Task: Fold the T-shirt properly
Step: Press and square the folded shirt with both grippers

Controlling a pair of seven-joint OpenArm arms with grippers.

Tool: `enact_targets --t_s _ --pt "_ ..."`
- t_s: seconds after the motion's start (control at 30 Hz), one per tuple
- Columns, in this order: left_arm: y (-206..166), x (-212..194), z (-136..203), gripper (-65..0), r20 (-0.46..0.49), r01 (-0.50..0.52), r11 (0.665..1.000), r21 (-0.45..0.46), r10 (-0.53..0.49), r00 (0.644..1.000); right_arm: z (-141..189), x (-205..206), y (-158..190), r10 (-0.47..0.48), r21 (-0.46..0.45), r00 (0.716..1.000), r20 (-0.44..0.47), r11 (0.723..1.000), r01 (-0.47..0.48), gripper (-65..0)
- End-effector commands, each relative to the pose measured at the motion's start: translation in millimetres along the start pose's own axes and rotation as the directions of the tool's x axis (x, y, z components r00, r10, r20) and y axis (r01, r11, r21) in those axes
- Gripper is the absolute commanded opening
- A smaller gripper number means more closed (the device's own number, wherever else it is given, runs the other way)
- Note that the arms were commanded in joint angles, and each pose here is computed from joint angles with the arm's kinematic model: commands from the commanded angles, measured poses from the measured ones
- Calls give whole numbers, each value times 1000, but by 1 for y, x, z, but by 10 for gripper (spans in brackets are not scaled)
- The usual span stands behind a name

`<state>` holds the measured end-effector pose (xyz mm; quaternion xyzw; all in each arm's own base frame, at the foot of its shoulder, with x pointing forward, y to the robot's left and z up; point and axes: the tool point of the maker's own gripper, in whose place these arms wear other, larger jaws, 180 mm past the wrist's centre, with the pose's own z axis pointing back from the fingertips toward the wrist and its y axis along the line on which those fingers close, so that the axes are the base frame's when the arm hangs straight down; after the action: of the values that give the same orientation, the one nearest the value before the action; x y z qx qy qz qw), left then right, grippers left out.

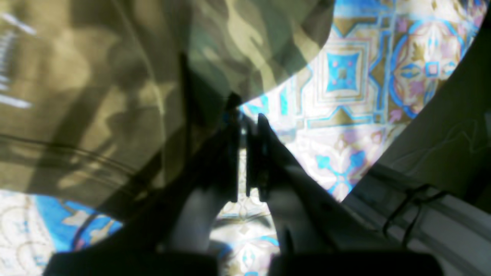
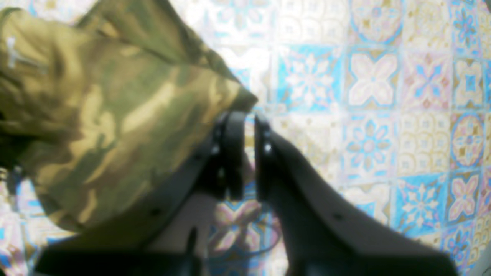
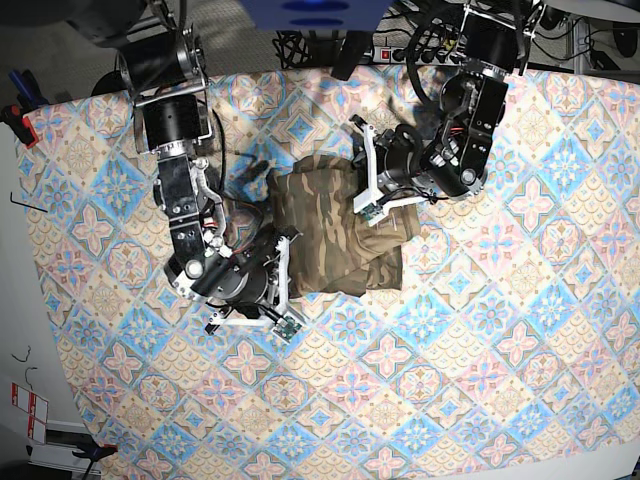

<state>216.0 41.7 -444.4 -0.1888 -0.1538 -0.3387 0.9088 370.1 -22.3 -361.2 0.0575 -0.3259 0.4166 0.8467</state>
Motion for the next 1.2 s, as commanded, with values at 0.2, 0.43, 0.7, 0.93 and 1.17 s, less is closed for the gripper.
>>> enact_targets --t_s 0.2,0.43,0.7,0.93,1.17 --pt "4 6 0 -650 22 -3 1000 -2 3 1000 -23 41 -9 -12 49 997 80 999 8 -605" --pt "5 5 -1 -650 17 -5 1000 -1 5 1000 -57 46 12 -5 150 998 63 989 -5 -605" --pt "13 -10 -23 -650 -59 -32 999 -30 30 998 -90 5 34 -117 246 993 12 963 111 -605" --pt "23 -8 -41 -650 -69 -53 998 -41 50 996 -94 -27 31 -50 216 994 -96 974 70 -605" --pt "45 15 -39 -650 -14 -58 998 -11 58 998 -85 -80 38 122 147 953 -277 986 -84 -605"
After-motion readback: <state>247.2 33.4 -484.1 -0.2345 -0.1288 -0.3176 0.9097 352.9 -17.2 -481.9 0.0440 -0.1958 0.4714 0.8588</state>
